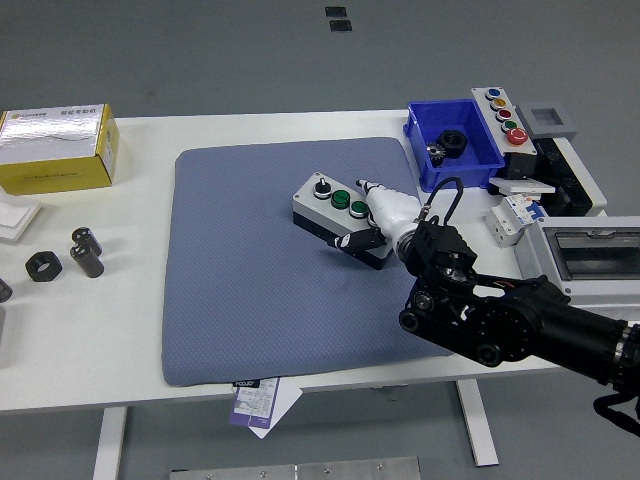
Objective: Pick up the button,place it on the desk,press the button,press the button
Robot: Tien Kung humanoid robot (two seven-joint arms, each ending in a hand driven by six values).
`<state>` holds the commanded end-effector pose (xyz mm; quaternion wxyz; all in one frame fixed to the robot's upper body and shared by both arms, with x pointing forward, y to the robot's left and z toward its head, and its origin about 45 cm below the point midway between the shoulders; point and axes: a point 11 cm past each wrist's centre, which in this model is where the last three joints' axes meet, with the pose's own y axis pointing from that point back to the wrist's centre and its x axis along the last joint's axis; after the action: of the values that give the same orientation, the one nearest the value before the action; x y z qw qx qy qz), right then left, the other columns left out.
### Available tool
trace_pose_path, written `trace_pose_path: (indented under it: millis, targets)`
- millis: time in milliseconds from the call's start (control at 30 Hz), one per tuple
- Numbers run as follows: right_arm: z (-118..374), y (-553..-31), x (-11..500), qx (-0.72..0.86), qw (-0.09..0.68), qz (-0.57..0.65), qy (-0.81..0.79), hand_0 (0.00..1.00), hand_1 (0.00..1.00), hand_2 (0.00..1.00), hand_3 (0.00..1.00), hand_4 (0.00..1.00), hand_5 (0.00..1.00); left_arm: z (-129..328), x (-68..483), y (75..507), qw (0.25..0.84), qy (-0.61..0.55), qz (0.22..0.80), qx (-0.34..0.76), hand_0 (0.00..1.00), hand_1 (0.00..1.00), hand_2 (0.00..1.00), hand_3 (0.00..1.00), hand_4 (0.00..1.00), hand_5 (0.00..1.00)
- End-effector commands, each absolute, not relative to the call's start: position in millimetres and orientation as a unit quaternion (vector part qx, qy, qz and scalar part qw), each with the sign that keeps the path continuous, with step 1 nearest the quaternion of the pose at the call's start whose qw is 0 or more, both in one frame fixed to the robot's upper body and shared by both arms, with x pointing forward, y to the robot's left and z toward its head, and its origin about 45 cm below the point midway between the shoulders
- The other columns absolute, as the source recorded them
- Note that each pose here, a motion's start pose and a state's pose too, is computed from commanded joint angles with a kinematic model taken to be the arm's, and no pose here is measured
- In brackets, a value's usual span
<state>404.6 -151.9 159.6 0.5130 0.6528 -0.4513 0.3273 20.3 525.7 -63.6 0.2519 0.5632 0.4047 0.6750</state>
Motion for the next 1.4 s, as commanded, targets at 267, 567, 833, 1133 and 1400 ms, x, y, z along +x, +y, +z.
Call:
trace_pose_path:
  millis: [267,567,833,1133,1400]
  targets:
    - [159.0,-148.0,403.4,0.643,0.518,0.357,-0.437,0.290,0.406,0.416,0.498,0.454,0.058,-63.8,22.2,525.6,0.255,0.404,0.676,0.561,0.803,0.785,0.754,0.891,0.773,0.249]
    - [168.8,-147.9,406.2,0.633,0.506,0.382,-0.445,0.287,0.400,0.388,0.433,0.378,0.002,-64.1,21.7,525.6,0.259,0.404,0.677,0.559,0.802,0.783,0.752,0.889,0.772,0.248]
    - [203.3,-153.4,404.1,0.678,0.431,0.385,-0.454,0.290,0.399,0.377,0.346,0.276,0.002,-65.1,19.4,524.3,0.259,0.407,0.676,0.557,0.802,0.783,0.751,0.884,0.771,0.248]
    - [224.5,-142.6,372.2,0.728,0.337,0.483,-0.350,0.323,0.400,0.360,0.326,0.261,0.002,-64.2,22.4,525.5,0.260,0.405,0.678,0.556,0.799,0.780,0.744,0.864,0.769,0.247]
    - [187.0,-137.1,344.2,0.758,0.317,0.507,-0.263,0.478,0.456,0.436,0.381,0.392,0.002,-65.0,25.4,523.7,0.263,0.405,0.677,0.555,0.797,0.779,0.742,0.861,0.768,0.247]
